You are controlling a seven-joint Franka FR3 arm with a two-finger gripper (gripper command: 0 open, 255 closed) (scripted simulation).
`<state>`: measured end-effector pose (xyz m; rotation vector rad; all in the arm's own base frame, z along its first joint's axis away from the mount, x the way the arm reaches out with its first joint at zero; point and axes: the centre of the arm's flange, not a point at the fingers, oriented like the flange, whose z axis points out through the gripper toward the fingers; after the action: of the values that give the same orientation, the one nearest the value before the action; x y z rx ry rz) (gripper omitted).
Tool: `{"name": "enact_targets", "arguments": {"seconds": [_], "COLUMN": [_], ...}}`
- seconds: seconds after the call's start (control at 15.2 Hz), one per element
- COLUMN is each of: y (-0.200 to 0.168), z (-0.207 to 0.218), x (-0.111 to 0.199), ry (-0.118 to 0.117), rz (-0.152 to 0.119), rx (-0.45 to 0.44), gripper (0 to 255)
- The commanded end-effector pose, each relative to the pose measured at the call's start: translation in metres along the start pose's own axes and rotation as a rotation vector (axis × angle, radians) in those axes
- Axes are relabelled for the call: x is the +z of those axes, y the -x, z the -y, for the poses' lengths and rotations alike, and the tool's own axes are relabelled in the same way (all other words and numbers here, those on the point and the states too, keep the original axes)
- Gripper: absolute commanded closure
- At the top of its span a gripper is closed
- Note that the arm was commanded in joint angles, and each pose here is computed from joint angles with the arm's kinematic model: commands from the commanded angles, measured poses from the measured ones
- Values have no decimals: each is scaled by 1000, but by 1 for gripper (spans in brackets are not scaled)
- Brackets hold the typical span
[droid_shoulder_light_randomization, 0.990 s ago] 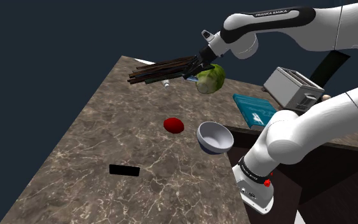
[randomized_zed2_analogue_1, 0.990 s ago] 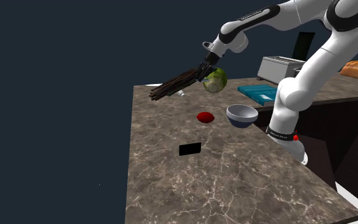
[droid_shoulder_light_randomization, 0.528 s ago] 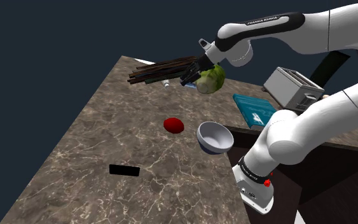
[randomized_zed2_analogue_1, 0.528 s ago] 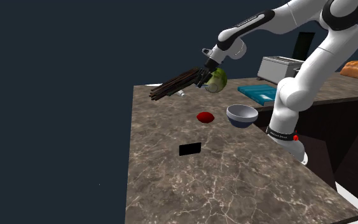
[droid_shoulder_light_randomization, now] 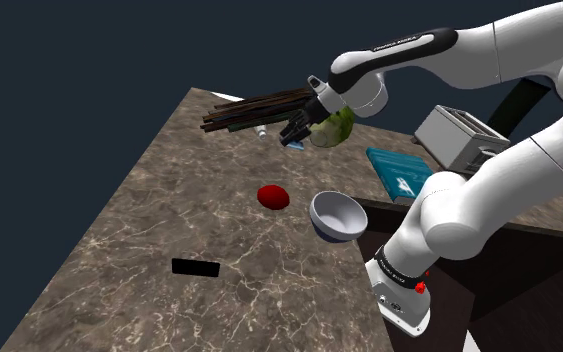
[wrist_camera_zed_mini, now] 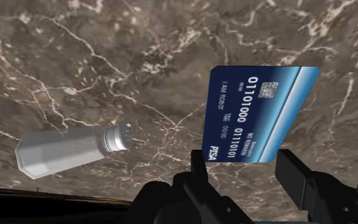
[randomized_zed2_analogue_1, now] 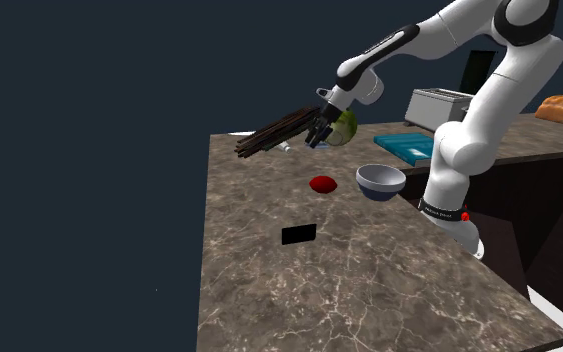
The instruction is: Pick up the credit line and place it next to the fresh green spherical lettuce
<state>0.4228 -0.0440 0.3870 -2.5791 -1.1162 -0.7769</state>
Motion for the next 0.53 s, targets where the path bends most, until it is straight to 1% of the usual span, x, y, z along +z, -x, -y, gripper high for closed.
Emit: {"name": "enact_targets", "arguments": {"seconds": [0.0,0.46], "y": [7,28], "z": [1,1], "x": [8,39], "ry": [1,1], "rz": [0,0], "rx": [0,0], "gripper": [255,255]}}
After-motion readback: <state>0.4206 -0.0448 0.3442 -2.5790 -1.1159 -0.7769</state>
